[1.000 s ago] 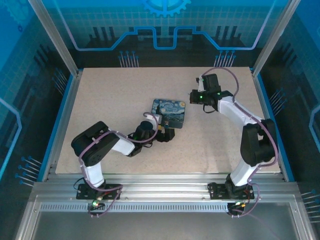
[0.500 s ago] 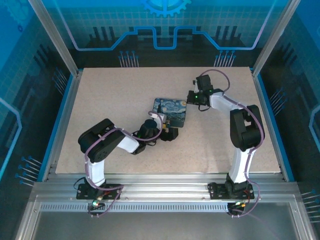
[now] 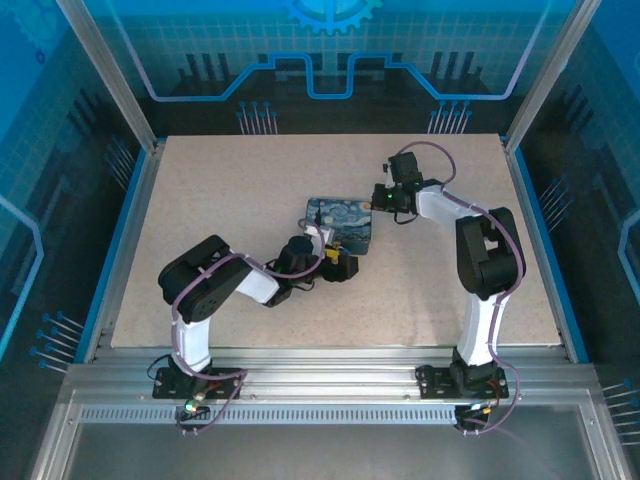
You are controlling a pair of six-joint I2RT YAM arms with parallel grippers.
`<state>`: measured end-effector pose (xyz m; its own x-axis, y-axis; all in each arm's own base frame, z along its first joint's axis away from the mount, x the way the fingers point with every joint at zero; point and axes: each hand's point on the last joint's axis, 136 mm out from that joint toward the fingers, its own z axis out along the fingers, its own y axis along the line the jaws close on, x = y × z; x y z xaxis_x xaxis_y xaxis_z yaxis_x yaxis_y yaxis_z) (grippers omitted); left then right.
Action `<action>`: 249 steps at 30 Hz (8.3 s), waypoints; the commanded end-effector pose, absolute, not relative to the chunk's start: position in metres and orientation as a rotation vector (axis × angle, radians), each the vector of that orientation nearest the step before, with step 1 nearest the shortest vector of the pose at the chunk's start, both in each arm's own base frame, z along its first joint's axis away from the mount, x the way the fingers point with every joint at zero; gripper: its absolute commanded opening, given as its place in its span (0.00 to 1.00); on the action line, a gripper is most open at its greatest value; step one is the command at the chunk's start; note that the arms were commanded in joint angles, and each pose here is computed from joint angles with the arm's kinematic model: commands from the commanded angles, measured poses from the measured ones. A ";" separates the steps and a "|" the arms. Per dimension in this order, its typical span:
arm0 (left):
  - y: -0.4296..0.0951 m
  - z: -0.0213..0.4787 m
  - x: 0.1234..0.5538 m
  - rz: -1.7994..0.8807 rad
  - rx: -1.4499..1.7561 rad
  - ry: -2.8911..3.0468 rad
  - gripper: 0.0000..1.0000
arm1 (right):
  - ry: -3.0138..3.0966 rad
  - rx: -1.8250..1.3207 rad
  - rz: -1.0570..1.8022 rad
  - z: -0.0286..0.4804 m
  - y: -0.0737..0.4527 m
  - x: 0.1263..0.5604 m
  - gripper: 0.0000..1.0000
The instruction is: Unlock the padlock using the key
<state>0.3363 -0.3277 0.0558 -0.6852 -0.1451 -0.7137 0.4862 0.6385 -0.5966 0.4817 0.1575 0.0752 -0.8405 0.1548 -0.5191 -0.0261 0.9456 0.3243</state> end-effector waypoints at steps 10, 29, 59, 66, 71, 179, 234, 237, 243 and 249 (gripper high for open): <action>-0.312 0.044 0.352 -0.918 0.142 2.111 0.91 | 2.513 0.072 0.456 0.082 0.169 0.479 0.00; -0.319 0.062 0.340 -1.035 0.190 2.025 0.84 | 2.510 0.053 0.468 0.082 0.174 0.475 0.00; -0.328 0.042 0.357 -1.091 0.058 2.136 0.80 | 2.498 0.036 0.484 0.088 0.180 0.470 0.00; -0.299 0.043 0.363 -0.798 -0.036 2.167 0.82 | 2.495 0.035 0.490 0.088 0.181 0.469 0.00; -0.289 0.052 0.366 -0.734 -0.069 2.142 0.84 | 2.485 0.036 0.500 0.090 0.182 0.470 0.00; -0.291 0.059 0.358 -1.022 0.016 2.437 0.00 | 2.431 -0.008 0.555 0.110 0.181 0.437 0.00; -0.312 0.089 0.368 -1.366 -0.304 2.536 0.00 | 2.133 0.336 1.202 0.164 0.201 0.299 0.00; -0.312 0.090 0.369 -1.374 -0.305 2.533 0.00 | 2.140 0.400 1.237 0.158 0.202 0.301 0.00; -0.314 0.091 0.370 -1.399 -0.312 2.522 0.00 | 2.150 0.475 1.294 0.137 0.210 0.303 0.00; -0.315 0.092 0.371 -1.425 -0.332 2.507 0.00 | 2.158 0.476 1.333 0.118 0.226 0.302 0.00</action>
<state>0.3639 -0.3093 0.0815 -0.9448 -0.3138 -0.0939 -0.0989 0.5466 -0.8315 0.2997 0.2167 0.1136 -0.7943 0.5423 -0.2740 0.0341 0.4901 0.8710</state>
